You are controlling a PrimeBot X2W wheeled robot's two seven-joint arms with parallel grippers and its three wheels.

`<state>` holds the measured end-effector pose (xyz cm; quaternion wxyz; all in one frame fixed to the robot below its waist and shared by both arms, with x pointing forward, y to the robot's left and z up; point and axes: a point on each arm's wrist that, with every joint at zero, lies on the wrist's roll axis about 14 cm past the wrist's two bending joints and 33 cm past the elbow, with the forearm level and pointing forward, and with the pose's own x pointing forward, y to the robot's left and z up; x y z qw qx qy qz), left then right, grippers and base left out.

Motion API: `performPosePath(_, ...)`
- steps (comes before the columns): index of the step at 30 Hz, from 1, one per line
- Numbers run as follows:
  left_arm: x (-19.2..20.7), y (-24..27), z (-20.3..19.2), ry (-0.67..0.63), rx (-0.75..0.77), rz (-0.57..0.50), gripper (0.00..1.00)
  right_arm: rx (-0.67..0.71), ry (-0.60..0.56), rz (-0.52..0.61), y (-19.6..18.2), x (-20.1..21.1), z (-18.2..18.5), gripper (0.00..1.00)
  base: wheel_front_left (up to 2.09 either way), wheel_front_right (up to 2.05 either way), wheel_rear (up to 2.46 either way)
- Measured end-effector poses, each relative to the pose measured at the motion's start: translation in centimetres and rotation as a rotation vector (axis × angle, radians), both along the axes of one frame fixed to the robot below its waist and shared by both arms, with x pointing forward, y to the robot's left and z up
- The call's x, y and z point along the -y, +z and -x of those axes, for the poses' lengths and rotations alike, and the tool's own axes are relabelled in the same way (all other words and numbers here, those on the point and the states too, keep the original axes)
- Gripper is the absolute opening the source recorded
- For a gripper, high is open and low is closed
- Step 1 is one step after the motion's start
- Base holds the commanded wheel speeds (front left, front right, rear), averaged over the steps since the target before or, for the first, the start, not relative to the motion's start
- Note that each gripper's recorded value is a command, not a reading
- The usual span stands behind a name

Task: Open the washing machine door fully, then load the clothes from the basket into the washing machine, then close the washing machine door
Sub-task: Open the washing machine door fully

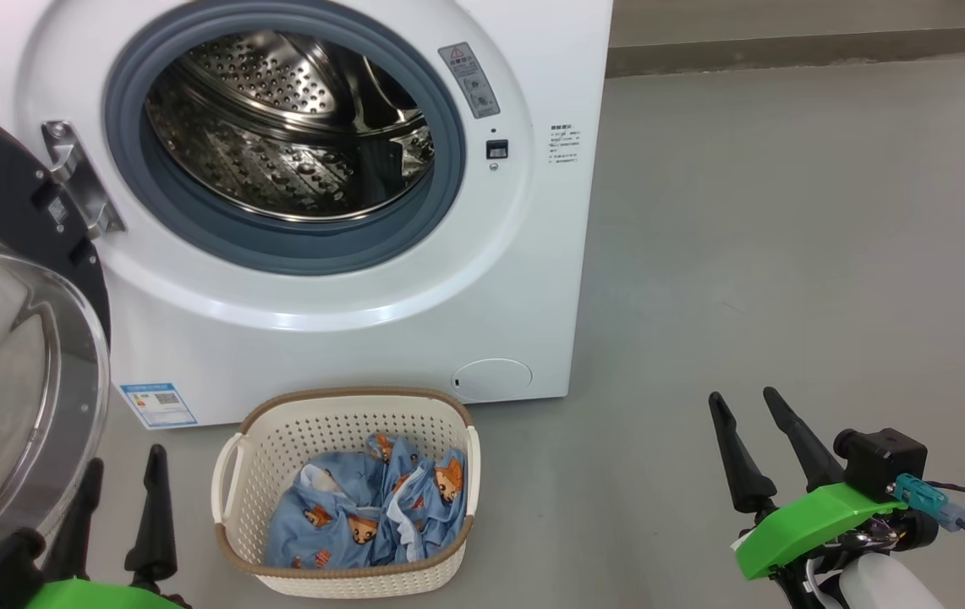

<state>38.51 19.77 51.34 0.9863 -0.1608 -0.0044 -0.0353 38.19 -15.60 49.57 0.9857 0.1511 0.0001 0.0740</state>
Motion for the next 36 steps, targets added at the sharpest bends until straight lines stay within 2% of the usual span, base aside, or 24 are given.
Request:
performPosePath(8, 0.3, -0.5, 0.2, -0.014, -0.010, 0.010, 1.00, 0.007, -0.024, 0.018, 0.2, 0.9, 0.0, 1.00, 0.00, 0.00, 0.00)
performPosePath(36, 0.2, -1.2, 0.4, -0.024, -0.025, 0.008, 1.00, 0.014, -0.011, 0.025, 0.3, 0.3, -0.3, 1.00, 0.00, 0.00, 0.00)
